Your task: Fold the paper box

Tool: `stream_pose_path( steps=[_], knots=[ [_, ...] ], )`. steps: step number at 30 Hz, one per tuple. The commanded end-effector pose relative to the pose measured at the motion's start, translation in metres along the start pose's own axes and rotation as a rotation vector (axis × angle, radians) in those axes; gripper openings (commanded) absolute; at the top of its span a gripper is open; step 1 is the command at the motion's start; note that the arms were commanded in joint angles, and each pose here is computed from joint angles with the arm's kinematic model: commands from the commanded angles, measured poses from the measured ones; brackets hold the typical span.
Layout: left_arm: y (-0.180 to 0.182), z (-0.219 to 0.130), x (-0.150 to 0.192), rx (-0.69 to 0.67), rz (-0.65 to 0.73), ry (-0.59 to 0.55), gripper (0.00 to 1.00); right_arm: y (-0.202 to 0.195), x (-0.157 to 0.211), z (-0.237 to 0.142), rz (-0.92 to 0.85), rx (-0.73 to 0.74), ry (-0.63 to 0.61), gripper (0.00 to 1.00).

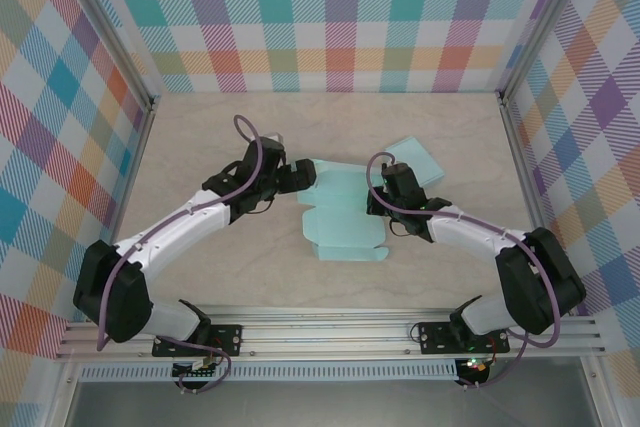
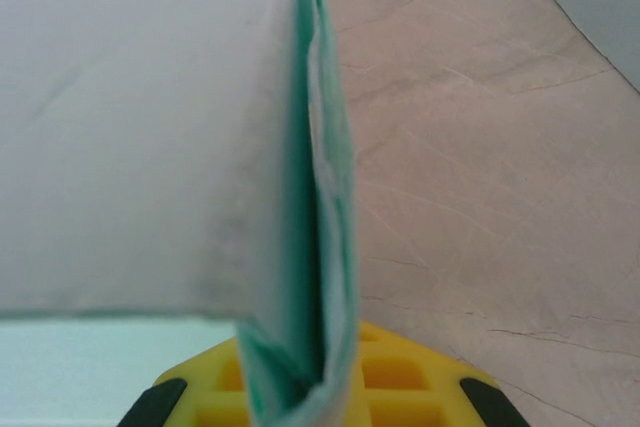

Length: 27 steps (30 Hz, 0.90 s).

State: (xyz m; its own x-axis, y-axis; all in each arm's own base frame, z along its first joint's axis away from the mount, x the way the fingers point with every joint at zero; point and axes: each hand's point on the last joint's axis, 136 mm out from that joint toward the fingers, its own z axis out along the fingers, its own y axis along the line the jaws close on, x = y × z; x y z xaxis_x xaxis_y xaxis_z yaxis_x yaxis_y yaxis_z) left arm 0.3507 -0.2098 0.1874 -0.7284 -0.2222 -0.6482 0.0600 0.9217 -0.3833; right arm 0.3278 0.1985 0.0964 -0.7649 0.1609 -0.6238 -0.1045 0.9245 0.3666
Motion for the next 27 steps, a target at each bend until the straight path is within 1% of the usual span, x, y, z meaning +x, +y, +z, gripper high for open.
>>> stream_pose_path(
  steps=[1, 2, 7, 15, 19, 23, 27],
  knots=[
    [-0.007, 0.0, -0.011, 0.03, -0.027, -0.015, 1.0, 0.017, -0.019, -0.011, 0.019, -0.041, -0.049, 0.0],
    [-0.011, 0.002, -0.015, 0.045, -0.029, -0.032, 1.0, 0.018, -0.02, -0.012, 0.019, -0.043, -0.052, 0.0],
    [-0.013, 0.01, -0.013, 0.052, -0.031, -0.02, 1.0, 0.024, -0.022, -0.014, 0.025, -0.057, -0.057, 0.0],
    [-0.037, 0.028, -0.008, 0.175, -0.084, 0.018, 1.0, 0.038, -0.024, -0.016, 0.041, -0.093, -0.066, 0.0],
    [-0.041, 0.03, -0.007, 0.207, -0.113, 0.012, 1.0, 0.042, -0.025, -0.014, 0.043, -0.099, -0.071, 0.0],
    [-0.038, 0.026, -0.007, 0.205, -0.125, -0.001, 1.0, 0.036, -0.02, -0.009, 0.05, -0.067, -0.065, 0.0],
    [-0.023, 0.022, 0.0, 0.143, -0.126, 0.006, 1.0, 0.029, -0.017, -0.004, 0.063, -0.033, -0.068, 0.0]
  ],
)
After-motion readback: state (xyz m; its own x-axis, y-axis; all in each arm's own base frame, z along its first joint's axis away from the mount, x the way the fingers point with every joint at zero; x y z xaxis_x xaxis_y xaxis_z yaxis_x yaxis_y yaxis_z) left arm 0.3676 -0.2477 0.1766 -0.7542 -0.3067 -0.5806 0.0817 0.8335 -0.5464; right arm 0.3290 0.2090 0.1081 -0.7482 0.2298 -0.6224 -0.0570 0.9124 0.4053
